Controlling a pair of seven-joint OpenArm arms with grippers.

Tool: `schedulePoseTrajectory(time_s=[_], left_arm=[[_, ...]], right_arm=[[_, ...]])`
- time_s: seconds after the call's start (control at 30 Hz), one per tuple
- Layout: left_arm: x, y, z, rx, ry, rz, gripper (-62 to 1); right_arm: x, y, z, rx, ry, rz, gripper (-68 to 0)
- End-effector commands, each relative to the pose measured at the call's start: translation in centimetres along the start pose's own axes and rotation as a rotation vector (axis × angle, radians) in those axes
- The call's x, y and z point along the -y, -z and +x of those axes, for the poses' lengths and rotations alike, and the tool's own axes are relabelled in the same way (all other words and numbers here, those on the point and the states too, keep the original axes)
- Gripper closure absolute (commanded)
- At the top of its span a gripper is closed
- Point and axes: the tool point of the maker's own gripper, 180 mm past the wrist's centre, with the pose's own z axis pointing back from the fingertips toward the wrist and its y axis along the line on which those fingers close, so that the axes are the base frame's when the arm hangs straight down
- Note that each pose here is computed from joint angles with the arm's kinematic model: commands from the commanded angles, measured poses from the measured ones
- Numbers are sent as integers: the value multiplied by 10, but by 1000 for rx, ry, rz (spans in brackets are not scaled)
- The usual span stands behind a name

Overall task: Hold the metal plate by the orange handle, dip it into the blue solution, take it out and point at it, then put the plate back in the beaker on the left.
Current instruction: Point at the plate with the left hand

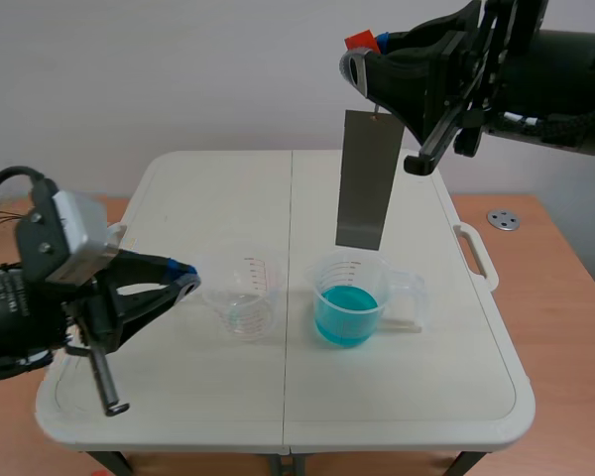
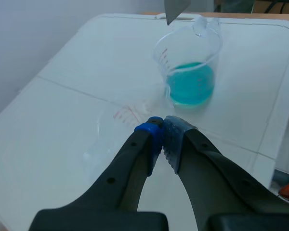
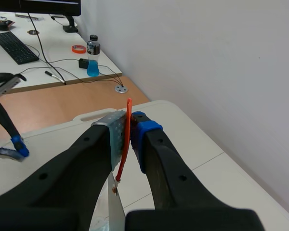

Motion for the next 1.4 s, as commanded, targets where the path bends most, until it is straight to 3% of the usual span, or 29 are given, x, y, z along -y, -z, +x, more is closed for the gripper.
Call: schedulePoseTrajectory(time_s=[0.0,0.1,0.27,0.53,1.0,1.37], left_arm=[[0,7,11,38,-9,-21,-16],[13,25,21,46,-7,-99,-16],[23,50,31,38,13,-141,-16],[27,85,28,25,-16,-179,-16],[-4,116,19,11,-41,-53,-16],[-5,117,16,6,-44,-52,-16]], right_arm=[[1,0,15,45,-18,5,-11],[1,0,15,45,-18,5,-11],[1,0,15,45,-18,5,-11],[1,0,15,46,-18,5,-11],[1,0,15,42,-18,5,-11],[1,0,15,42,-18,5,-11]])
